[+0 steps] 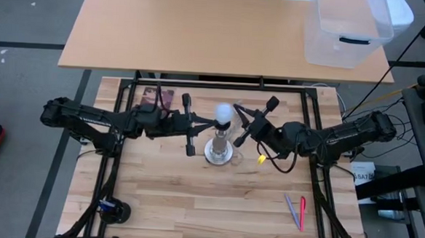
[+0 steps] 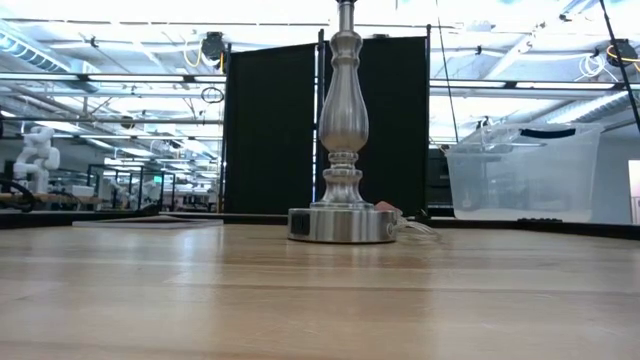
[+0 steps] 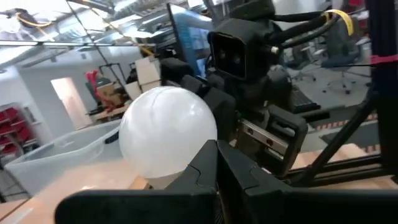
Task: Screw lightbulb
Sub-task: Insert the lightbulb into the lamp
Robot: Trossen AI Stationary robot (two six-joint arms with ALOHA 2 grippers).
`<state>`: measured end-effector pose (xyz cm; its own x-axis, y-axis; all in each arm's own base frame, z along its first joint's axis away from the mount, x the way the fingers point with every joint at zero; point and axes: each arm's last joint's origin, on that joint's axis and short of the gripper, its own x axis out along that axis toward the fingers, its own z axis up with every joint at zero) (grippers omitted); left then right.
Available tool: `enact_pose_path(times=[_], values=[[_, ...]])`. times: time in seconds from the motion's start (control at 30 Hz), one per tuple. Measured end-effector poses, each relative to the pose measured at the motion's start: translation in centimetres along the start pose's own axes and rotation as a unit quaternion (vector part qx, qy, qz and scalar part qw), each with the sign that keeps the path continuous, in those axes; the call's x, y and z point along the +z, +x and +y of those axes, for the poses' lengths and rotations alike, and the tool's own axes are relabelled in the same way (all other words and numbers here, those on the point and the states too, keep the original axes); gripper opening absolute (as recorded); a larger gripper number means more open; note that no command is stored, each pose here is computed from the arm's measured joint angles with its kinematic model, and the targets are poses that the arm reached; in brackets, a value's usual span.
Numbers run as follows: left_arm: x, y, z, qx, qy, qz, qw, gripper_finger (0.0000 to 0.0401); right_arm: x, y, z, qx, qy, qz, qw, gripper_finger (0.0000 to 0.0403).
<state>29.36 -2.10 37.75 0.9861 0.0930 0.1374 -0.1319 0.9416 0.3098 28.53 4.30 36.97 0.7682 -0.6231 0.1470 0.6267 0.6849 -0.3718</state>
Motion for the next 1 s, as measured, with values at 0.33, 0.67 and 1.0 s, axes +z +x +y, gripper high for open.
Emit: enact_pose_path(times=[0.33, 0.67, 1.0], values=[[-0.4, 0.2, 1.0, 0.009, -0.011, 0.006, 1.0, 0.0002, -0.1, 0.4, -0.1, 0.025, 0.005, -0.015, 1.0, 0.0], [-1.0, 0.3, 1.7, 0.015, -0.016, 0.026, 0.999, 0.0002, -0.3, -0.1, 0.4, 0.039, -0.004, -0.003, 0.999, 0.0], [-2.3, 0.3, 2.4, 0.077, -0.018, 0.092, 0.993, 0.0002, 0.3, -1.6, 1.8, 0.093, -0.005, -0.018, 0.995, 0.0]])
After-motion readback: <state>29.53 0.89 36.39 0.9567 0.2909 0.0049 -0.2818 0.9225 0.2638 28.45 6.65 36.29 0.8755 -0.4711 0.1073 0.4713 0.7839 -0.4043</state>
